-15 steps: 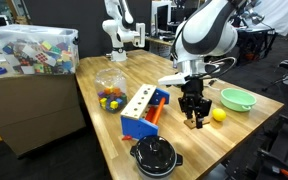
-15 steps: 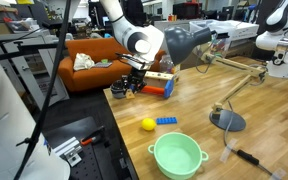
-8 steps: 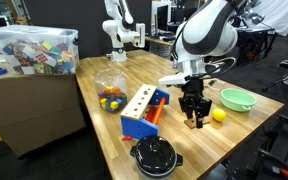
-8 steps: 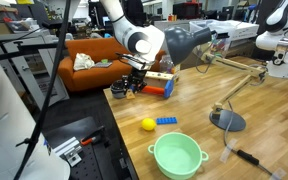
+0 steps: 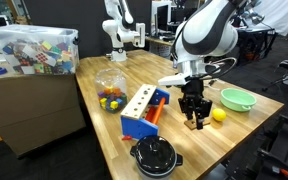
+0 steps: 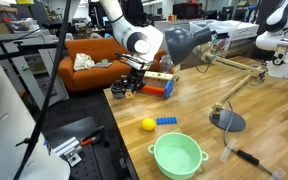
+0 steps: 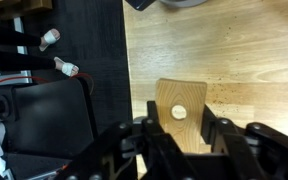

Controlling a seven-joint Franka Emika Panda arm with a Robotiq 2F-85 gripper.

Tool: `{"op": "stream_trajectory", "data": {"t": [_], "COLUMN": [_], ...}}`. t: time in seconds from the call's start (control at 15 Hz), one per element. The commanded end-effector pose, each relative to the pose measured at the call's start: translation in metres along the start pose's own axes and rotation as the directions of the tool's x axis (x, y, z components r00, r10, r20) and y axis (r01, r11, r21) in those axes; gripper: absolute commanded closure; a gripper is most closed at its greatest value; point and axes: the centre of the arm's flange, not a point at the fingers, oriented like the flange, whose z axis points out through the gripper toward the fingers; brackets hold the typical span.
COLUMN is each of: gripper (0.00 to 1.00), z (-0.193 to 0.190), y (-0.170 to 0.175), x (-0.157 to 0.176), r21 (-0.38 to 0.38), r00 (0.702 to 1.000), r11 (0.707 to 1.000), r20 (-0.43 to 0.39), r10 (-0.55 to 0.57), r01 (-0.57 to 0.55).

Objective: Put the wooden object on the table

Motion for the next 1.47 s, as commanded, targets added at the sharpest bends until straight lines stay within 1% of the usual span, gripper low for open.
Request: {"op": "stream_trajectory", "data": {"t": [0.0, 0.13, 0.2, 0.47, 0.53, 0.67, 0.87, 1.0, 1.13, 1.4], "gripper": [0.84, 0.84, 0.59, 0.59, 0.84, 0.84, 0.84, 0.84, 0.84, 0.84], "z": [-0.004, -0.005, 0.0, 0.0, 0.0, -0.003, -0.008, -0.007, -0.001, 0.013], "y": [0.007, 0.007, 0.0, 0.0, 0.0, -0.009, -0.021, -0.027, -0.028, -0.024], "x": [0.003, 0.003, 0.0, 0.0, 0.0, 0.0, 0.008, 0.016, 0.023, 0.034], "r21": [0.008, 0.007, 0.0, 0.0, 0.0, 0.009, 0.011, -0.009, -0.033, -0.071], "r00": [1.0, 1.0, 1.0, 1.0, 1.0, 0.999, 0.987, 0.967, 0.947, 0.911], "r11": [1.0, 1.0, 1.0, 1.0, 1.0, 0.999, 0.989, 0.974, 0.959, 0.933], "r20": [0.017, 0.021, 0.0, 0.0, 0.0, 0.028, 0.074, 0.12, 0.154, 0.201], "r10": [-0.005, -0.005, -0.001, -0.001, -0.001, 0.033, 0.145, 0.225, 0.283, 0.359], "r01": [0.005, 0.004, 0.001, 0.001, 0.001, -0.033, -0.146, -0.225, -0.282, -0.352]}}
